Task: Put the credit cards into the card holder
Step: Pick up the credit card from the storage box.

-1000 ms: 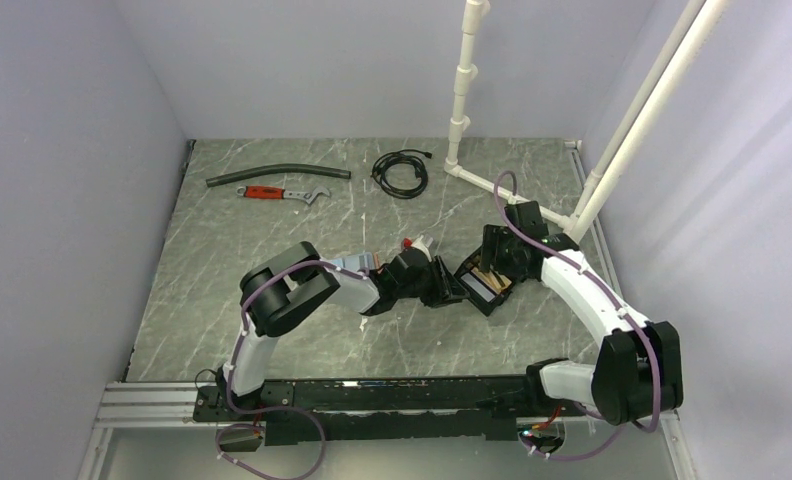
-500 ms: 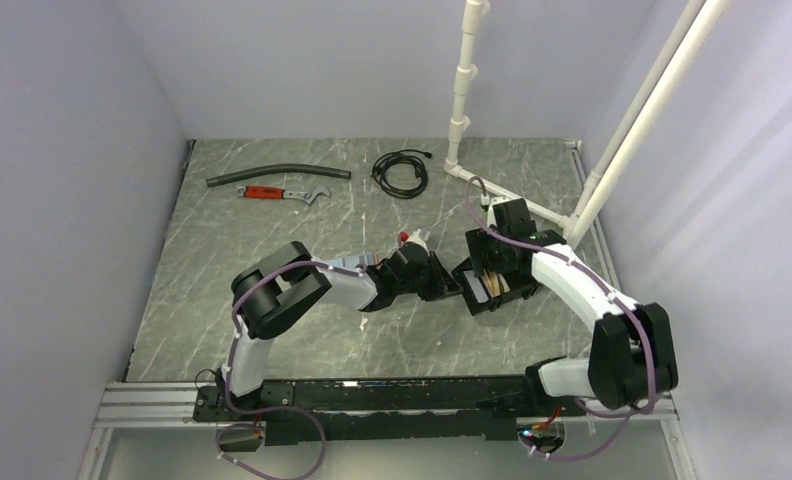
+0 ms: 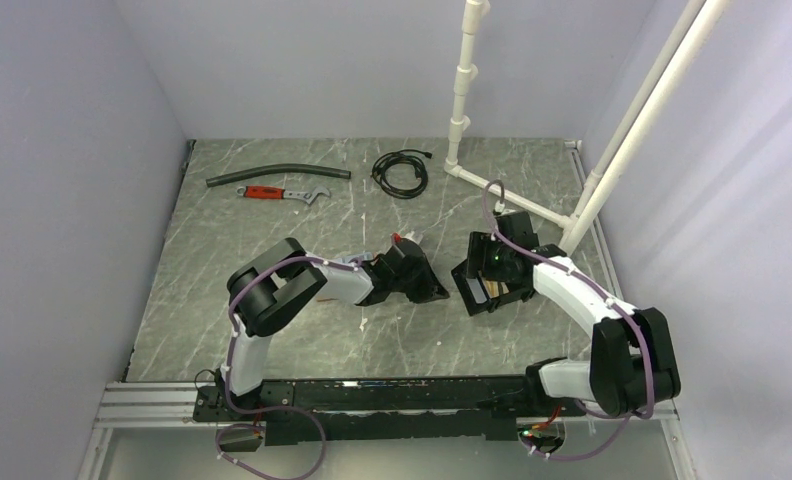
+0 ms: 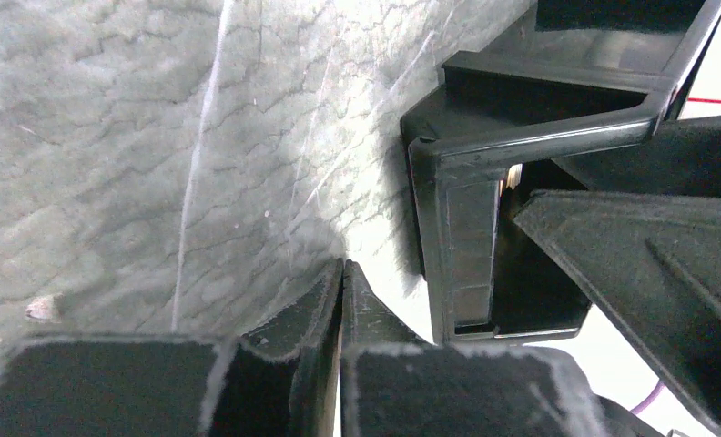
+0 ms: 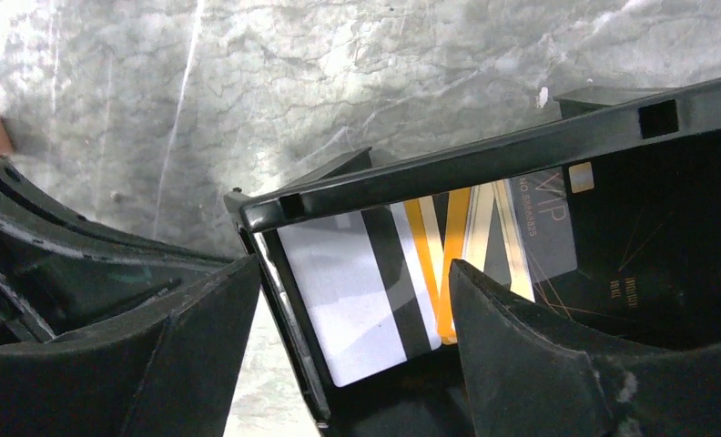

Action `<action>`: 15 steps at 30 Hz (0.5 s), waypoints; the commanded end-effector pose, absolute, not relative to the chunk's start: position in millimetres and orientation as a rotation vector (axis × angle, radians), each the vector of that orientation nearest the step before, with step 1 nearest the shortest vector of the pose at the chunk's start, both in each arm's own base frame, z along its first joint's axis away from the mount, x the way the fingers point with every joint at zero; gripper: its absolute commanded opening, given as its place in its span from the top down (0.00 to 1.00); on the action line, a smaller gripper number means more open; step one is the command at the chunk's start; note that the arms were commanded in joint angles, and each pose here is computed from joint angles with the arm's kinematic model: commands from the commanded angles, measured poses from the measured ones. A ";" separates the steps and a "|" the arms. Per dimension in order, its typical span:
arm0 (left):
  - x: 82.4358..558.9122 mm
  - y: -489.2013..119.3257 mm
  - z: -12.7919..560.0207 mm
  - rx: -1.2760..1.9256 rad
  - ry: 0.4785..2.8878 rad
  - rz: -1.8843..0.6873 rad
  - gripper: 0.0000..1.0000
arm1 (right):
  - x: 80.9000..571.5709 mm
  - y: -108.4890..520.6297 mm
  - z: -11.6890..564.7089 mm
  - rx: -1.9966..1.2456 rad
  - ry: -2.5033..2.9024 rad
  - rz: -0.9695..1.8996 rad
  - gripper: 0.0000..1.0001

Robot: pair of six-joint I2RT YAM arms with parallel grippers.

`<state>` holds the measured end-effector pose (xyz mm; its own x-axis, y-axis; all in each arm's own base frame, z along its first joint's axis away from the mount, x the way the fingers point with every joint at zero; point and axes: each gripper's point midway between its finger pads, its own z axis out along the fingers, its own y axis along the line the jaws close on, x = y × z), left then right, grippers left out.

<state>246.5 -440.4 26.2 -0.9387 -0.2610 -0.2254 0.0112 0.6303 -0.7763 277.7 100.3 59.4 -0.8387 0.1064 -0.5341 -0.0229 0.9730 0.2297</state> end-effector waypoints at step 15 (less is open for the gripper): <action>242.4 -466.0 29.5 -0.123 2.571 -1.342 0.89 | 267.2 135.3 52.0 0.236 2.589 0.789 0.12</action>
